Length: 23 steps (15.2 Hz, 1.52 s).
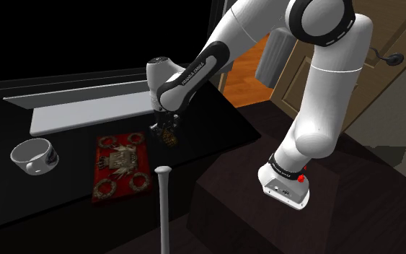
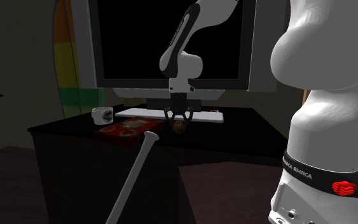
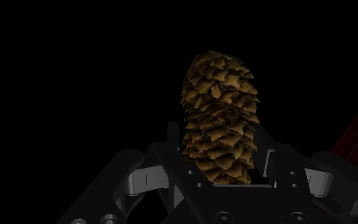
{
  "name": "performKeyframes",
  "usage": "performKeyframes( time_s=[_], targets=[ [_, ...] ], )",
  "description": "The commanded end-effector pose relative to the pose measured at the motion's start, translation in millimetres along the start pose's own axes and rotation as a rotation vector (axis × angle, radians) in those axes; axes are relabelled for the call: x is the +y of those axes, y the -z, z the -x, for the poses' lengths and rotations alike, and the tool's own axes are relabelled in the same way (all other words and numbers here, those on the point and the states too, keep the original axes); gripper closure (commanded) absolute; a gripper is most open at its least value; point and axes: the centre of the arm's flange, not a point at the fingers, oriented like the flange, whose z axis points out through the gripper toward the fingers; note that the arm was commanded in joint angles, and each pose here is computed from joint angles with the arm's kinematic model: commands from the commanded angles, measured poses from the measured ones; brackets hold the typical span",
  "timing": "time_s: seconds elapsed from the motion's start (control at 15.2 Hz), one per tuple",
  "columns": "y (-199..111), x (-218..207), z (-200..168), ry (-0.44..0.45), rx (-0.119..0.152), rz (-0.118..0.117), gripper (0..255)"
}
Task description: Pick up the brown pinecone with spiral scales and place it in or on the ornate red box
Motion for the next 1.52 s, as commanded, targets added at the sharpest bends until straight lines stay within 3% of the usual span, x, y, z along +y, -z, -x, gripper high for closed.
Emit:
performKeyframes(
  time_s=[0.0,1.45],
  targets=[
    [-0.2,0.1,0.0,0.000,0.000,0.000,255],
    [109.5,0.5,15.3,0.000,0.000,0.000,255]
  ],
)
